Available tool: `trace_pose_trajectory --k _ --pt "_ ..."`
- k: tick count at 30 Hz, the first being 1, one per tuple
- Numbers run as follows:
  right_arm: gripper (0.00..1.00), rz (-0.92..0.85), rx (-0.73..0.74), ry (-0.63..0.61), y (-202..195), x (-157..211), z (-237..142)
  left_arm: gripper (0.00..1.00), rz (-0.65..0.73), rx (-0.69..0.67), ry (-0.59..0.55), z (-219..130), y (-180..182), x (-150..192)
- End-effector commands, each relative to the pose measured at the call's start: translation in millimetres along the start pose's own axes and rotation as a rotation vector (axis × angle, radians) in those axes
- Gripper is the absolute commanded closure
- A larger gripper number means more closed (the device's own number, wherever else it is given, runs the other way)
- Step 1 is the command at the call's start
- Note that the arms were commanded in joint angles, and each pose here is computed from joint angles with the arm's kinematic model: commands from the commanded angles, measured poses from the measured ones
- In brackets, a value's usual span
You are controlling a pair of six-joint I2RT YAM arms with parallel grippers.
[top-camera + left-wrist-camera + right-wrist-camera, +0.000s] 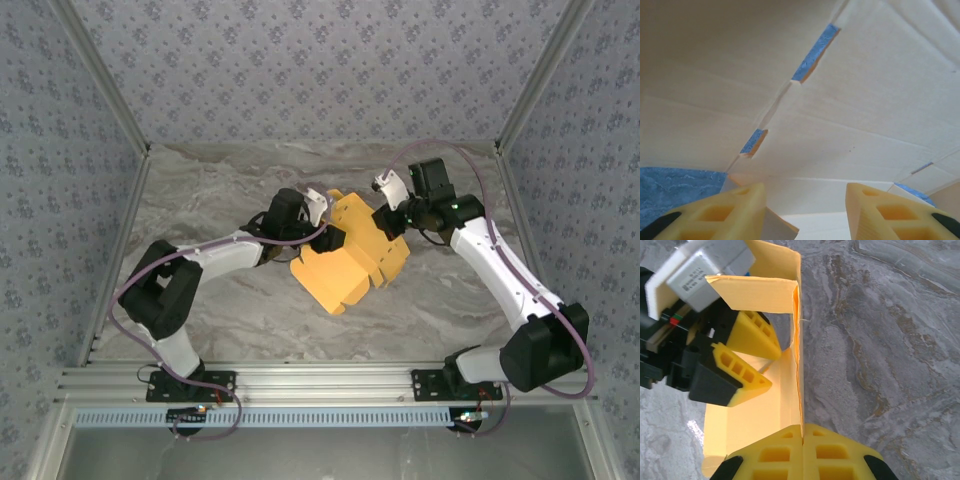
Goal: Fold the paper box
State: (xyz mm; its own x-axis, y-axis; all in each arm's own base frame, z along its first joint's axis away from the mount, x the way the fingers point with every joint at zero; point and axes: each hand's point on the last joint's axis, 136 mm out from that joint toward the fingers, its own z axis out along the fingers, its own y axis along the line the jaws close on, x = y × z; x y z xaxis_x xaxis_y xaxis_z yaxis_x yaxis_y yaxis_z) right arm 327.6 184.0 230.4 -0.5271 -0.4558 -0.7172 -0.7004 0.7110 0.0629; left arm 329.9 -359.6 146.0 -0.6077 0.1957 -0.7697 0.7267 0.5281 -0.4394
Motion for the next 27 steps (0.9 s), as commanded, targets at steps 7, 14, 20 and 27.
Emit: trace_pose_trajectory --k 7,14,20,27 --pt "1.00 -0.230 0.241 0.064 -35 4 21 0.48 -0.035 -0.080 -0.036 -45 6 8" --pt "1.00 -0.518 0.371 0.116 -38 6 55 0.47 -0.131 -0.233 -0.096 -85 43 15" --pt "1.00 -0.703 0.387 0.106 -37 5 72 0.46 -0.222 -0.343 -0.143 -110 77 14" --pt "1.00 -0.898 0.378 0.077 -28 13 89 0.45 -0.228 -0.395 -0.134 -107 102 9"
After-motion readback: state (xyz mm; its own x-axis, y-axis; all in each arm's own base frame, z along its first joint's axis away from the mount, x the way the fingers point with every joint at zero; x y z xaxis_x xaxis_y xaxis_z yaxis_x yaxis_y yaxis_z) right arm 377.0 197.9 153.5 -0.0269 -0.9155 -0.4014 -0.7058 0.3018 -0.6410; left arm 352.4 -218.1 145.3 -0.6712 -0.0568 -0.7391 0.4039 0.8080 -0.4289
